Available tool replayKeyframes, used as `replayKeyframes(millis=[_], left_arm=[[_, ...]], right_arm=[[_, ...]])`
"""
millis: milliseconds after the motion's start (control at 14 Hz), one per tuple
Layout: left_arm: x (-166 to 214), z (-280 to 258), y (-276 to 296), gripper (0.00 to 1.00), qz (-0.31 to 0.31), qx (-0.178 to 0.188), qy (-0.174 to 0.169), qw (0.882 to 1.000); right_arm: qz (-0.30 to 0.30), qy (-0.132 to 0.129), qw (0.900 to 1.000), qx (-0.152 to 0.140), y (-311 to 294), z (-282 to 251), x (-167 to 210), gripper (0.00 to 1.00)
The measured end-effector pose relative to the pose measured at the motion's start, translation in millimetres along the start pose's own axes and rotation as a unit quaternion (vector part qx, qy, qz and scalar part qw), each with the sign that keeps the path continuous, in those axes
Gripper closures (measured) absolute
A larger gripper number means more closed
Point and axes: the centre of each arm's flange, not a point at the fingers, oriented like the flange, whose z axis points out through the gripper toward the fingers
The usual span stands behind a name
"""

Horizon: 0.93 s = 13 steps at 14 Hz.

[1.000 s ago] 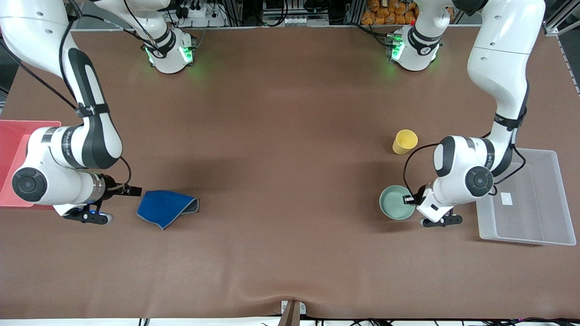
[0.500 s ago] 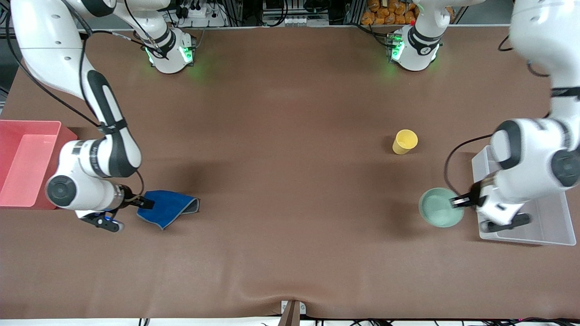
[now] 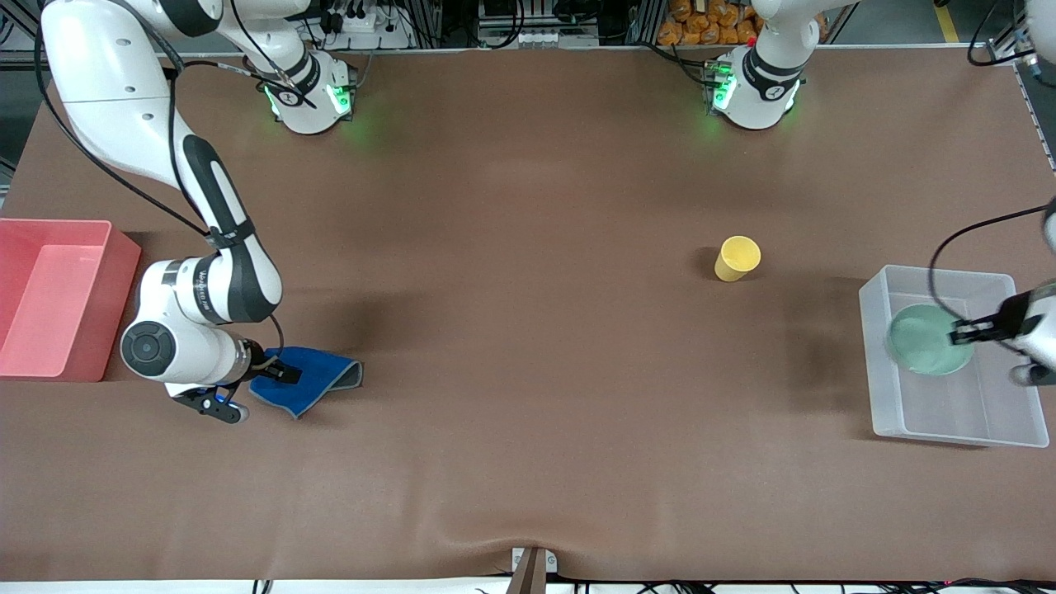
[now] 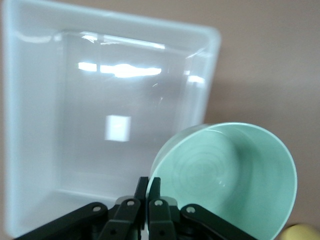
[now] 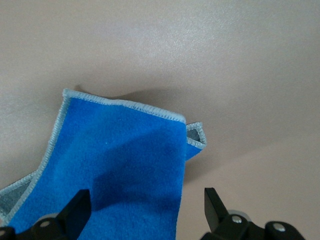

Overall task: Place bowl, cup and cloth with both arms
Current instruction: 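Lift the bowl into the clear bin while the right gripper grasps the cloth, then release the bowl in the clear bin with the left gripper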

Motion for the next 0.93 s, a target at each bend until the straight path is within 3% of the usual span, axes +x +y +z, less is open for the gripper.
replayKeyframes(millis=[214,571,929], left_arm=[[-22,15,-61,0.96,0.022,-0.008,-0.010,1.000],[-29,71,-63,0.96,0.031,-0.023,-0.034,0.999],[-36,119,-78,0.96,0.054,-0.028,-0.020,0.998]], right_arm=[[0.001,0.000,1.000,0.000,1,2,1,0.00],[0.015,0.018,1.000,0.008,3,11,4,0.04],[0.076,0.032,0.996,0.020,-6,14,1,0.58]])
